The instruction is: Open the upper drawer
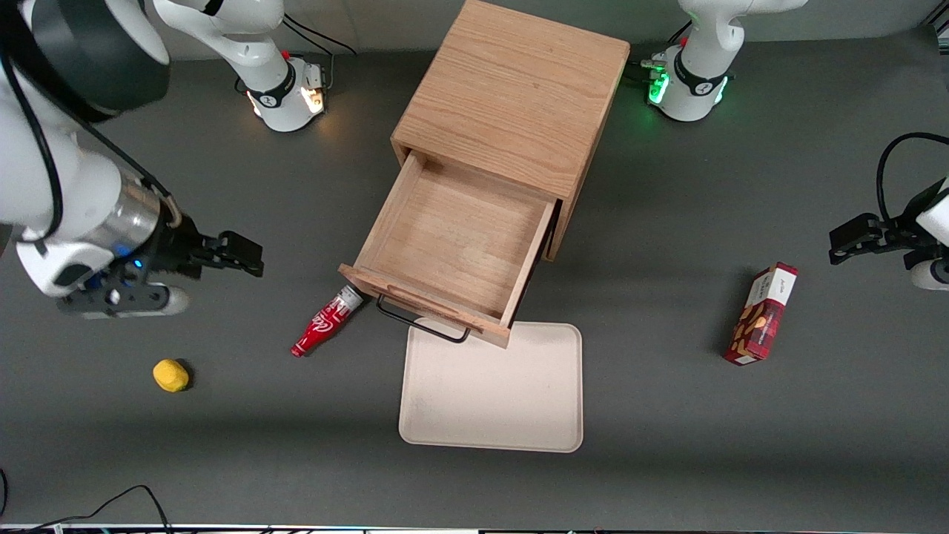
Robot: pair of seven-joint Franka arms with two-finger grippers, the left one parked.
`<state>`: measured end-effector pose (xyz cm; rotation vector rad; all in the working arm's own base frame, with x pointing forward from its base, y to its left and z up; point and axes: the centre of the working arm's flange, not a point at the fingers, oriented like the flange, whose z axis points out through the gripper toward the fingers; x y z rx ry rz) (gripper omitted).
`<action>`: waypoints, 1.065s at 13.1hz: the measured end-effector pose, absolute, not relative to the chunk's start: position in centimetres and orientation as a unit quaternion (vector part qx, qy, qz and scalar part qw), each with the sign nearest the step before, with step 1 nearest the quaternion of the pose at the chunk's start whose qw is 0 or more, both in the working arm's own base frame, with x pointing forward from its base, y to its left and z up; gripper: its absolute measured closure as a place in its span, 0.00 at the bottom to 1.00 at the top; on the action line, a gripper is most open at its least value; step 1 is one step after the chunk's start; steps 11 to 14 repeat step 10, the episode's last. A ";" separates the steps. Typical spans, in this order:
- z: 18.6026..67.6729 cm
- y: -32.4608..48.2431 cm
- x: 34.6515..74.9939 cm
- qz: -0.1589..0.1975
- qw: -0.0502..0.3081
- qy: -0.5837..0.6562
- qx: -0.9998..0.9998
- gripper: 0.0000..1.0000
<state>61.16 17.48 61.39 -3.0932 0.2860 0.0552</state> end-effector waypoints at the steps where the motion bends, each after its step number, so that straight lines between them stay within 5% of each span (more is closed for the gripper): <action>1: 61.0 17.0 59.8 0.021 0.009 0.121 -0.992 0.00; 8: 56.3 6.6 51.8 -0.004 0.015 0.118 -0.993 0.00; 14: 56.7 5.9 50.9 -0.009 0.011 0.114 -0.993 0.00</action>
